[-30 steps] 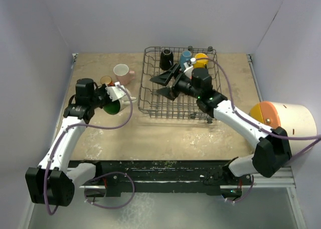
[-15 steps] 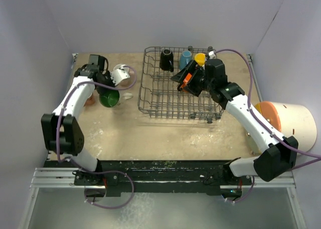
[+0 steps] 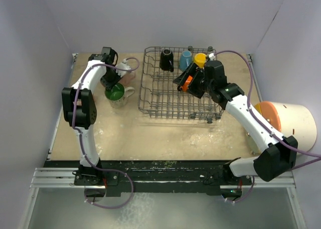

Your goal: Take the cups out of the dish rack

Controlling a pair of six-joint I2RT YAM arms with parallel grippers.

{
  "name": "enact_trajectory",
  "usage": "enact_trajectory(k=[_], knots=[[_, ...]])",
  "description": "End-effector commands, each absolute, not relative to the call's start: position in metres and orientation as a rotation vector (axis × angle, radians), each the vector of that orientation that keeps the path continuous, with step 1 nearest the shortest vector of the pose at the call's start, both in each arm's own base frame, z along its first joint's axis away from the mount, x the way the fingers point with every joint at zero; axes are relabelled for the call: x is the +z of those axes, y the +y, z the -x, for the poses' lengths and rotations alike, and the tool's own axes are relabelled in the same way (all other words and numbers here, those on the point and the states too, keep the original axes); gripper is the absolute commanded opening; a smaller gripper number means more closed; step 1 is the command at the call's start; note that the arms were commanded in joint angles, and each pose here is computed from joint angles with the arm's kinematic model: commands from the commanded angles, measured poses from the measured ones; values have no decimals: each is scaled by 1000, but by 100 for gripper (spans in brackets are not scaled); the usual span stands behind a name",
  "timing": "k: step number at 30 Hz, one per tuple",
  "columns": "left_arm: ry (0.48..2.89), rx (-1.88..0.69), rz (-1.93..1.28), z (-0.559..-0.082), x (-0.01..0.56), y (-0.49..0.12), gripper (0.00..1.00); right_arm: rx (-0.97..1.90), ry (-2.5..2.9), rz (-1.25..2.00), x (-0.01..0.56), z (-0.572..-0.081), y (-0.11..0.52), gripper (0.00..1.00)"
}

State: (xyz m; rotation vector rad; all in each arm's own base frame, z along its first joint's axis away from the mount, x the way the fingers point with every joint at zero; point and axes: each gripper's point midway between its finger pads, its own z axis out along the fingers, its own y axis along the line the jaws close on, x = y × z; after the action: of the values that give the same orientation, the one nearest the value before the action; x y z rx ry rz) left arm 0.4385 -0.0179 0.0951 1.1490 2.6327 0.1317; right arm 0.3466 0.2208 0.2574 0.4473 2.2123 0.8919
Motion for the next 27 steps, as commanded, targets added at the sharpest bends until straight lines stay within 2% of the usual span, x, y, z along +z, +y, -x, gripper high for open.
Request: enact_trajectory(k=[1, 8, 15, 18, 24, 27], knots=[[2589, 75, -975, -457, 117, -37, 0, 854, 2163, -425, 266, -351, 211, 89], [2599, 69, -867, -468, 112, -41, 0, 615, 2221, -448, 243, -371, 190, 91], [2617, 11, -707, -467, 117, -49, 24, 317, 2238, -523, 212, -408, 165, 93], [2608, -31, -660, -464, 122, -54, 33, 277, 2241, -534, 201, -424, 167, 94], [2574, -22, -615, -463, 141, -50, 39, 181, 2265, -618, 169, -449, 176, 94], [2541, -26, -587, -461, 160, -43, 45, 106, 2269, -639, 159, -460, 185, 93]])
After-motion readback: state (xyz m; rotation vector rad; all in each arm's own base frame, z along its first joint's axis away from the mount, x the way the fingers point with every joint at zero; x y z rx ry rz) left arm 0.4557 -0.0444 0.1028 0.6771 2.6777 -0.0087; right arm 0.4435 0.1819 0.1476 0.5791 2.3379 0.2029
